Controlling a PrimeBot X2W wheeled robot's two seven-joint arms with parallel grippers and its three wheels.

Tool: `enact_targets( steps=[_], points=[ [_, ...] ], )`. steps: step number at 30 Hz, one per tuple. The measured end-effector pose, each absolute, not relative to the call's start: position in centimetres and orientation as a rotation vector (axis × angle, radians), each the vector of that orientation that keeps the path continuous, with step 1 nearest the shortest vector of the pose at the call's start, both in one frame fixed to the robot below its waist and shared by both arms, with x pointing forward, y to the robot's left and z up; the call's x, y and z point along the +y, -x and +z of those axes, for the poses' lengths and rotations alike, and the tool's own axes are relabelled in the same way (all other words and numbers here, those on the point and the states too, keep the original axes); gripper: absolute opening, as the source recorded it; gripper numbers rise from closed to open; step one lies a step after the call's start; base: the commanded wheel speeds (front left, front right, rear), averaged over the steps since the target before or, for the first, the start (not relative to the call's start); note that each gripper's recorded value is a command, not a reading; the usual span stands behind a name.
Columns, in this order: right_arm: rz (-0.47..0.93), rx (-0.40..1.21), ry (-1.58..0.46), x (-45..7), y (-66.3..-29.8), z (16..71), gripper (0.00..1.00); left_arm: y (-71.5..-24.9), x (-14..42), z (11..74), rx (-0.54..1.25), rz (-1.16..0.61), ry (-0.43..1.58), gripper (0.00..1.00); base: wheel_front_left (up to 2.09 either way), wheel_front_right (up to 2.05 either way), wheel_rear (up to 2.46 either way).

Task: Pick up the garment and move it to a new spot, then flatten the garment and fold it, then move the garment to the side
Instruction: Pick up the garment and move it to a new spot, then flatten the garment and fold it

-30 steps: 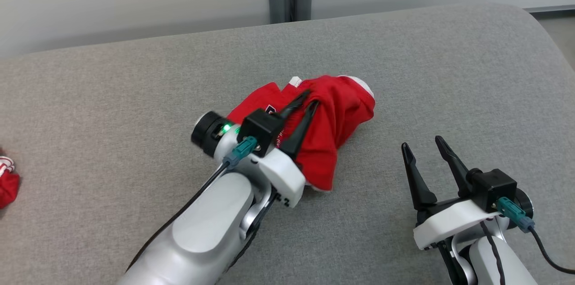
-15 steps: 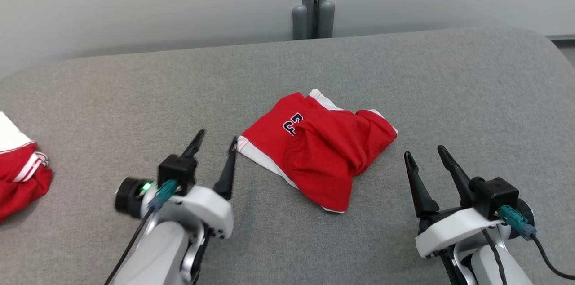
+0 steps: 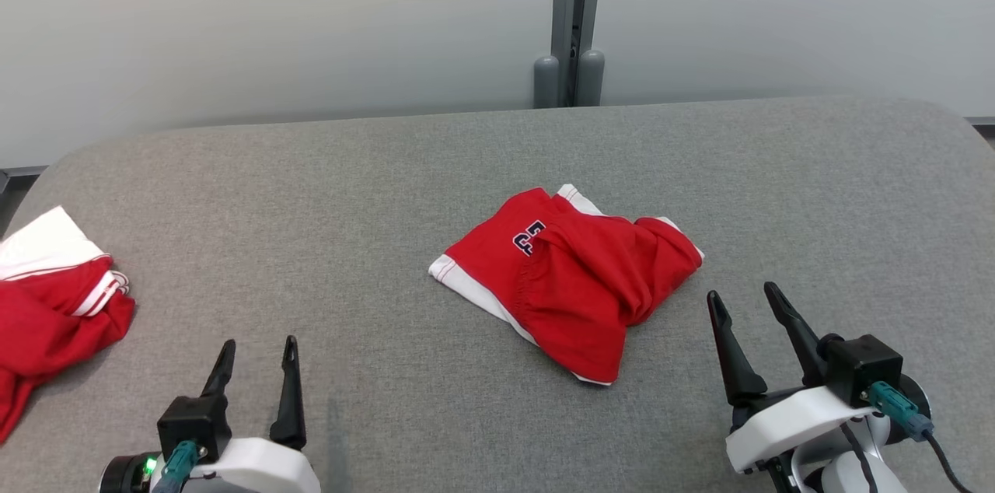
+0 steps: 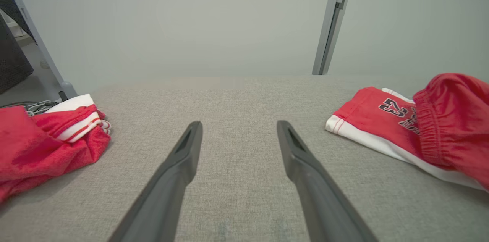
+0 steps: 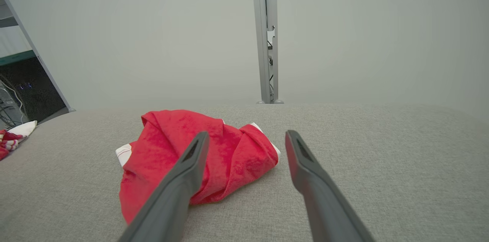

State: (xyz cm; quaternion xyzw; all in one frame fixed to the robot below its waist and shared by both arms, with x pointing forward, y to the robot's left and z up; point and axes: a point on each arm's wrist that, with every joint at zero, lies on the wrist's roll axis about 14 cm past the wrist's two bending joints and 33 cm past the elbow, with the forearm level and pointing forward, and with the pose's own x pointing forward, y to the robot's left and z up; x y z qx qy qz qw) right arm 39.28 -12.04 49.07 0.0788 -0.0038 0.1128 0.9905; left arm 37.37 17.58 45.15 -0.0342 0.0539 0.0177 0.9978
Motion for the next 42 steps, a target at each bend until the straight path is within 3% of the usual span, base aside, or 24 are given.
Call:
enact_targets(
  steps=[22, 27, 36, 42],
  points=[
    [0.240, 0.014, -0.159, -11.6, -38.6, 48.4, 1.00, -33.4, 20.4, 43.0, 0.162, 0.126, 0.063, 1.00, 0.00, 0.00, 0.00],
    [0.317, 0.018, -0.139, -9.1, -39.2, 48.4, 1.00, -33.3, 20.5, 42.6, 0.176, 0.131, 0.070, 1.00, 0.00, 0.00, 0.00],
    [0.521, 0.006, -0.072, -2.6, -42.7, 49.2, 1.00, -32.8, 20.5, 41.7, 0.206, 0.154, 0.112, 1.00, 0.00, 0.00, 0.00],
    [0.582, 0.041, 0.010, -0.7, -45.4, 48.1, 1.00, -32.0, 21.4, 40.9, 0.234, 0.202, 0.130, 1.00, 0.00, 0.00, 0.00]
  ],
)
